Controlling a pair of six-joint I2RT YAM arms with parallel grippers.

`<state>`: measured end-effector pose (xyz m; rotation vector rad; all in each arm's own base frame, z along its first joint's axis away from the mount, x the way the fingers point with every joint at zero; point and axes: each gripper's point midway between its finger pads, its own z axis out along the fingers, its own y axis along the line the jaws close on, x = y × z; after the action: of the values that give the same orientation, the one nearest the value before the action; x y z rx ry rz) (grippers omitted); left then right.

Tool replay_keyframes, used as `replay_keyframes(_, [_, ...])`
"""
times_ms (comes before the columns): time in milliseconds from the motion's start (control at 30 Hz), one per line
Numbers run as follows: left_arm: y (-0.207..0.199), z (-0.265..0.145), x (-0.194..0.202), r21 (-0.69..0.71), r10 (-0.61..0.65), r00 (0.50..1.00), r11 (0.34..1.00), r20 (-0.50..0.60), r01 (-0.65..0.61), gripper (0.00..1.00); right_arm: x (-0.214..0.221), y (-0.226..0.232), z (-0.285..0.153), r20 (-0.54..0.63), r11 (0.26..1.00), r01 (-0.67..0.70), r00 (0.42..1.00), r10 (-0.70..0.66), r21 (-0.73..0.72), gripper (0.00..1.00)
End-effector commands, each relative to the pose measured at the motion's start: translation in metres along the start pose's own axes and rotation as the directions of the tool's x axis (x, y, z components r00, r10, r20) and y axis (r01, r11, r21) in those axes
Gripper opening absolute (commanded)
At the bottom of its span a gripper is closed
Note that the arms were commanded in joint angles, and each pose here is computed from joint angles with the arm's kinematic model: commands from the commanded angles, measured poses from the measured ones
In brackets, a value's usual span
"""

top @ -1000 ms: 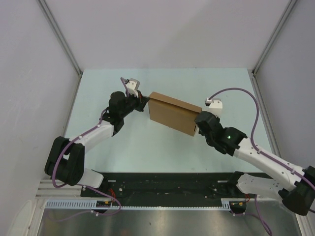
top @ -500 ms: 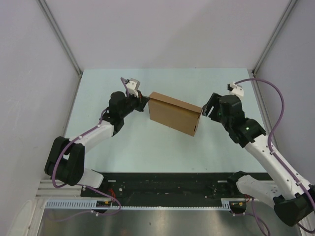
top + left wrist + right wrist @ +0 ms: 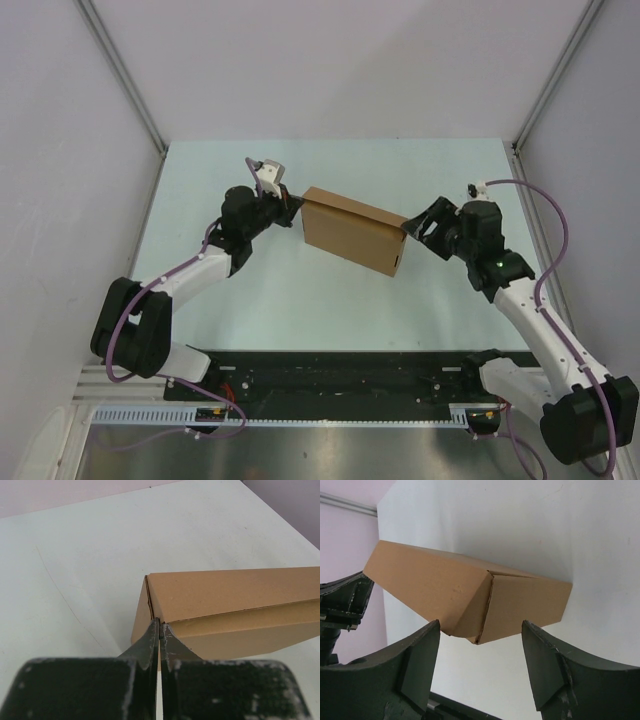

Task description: Fold the paper box

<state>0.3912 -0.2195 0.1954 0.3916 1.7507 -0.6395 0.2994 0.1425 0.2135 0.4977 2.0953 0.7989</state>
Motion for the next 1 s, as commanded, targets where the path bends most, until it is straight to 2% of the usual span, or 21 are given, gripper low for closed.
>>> replay_keyframes(0, [0.004,-0.009,0.049,-0.029,-0.021,0.984,0.999,-0.177,0.016,0.0,0.002,0.013,0.002,-0.023,0.994,-0.047,0.999,0.045,-0.097,0.7])
replay_keyframes(467, [0.003,-0.008,0.05,-0.029,-0.021,0.982,0.999,-0.188,0.016,0.0,0.021,-0.027,0.014,-0.063,0.988,-0.136,0.989,0.131,-0.069,0.47])
replay_keyframes(667, [0.004,-0.011,0.05,-0.038,-0.026,0.979,0.999,-0.201,0.019,0.0,0.037,-0.052,0.022,-0.088,0.989,-0.145,0.986,0.144,-0.012,0.33])
replay_keyframes(733, [0.005,-0.013,0.051,-0.05,-0.025,0.977,0.999,-0.21,0.015,0.04,0.039,-0.057,0.023,-0.089,0.988,-0.152,0.984,0.151,-0.006,0.32])
replay_keyframes(833, [0.008,-0.017,0.047,-0.067,-0.014,0.977,0.998,-0.212,0.0,0.18,0.039,-0.057,0.022,-0.085,0.988,-0.153,0.985,0.152,-0.007,0.34])
replay_keyframes(867, [0.008,-0.018,0.046,-0.068,-0.012,0.977,0.998,-0.211,-0.003,0.26,0.037,-0.057,0.022,-0.078,0.988,-0.153,0.985,0.152,-0.009,0.35])
replay_keyframes(933, [0.01,-0.022,0.039,-0.087,-0.002,0.98,0.996,-0.2,-0.016,0.35,0.035,-0.057,0.022,-0.073,0.988,-0.154,0.986,0.152,-0.014,0.36])
replay_keyframes(967, [0.011,-0.023,0.036,-0.096,0.0,0.98,0.995,-0.199,-0.019,0.44,0.034,-0.057,0.022,-0.07,0.988,-0.154,0.986,0.153,-0.013,0.37])
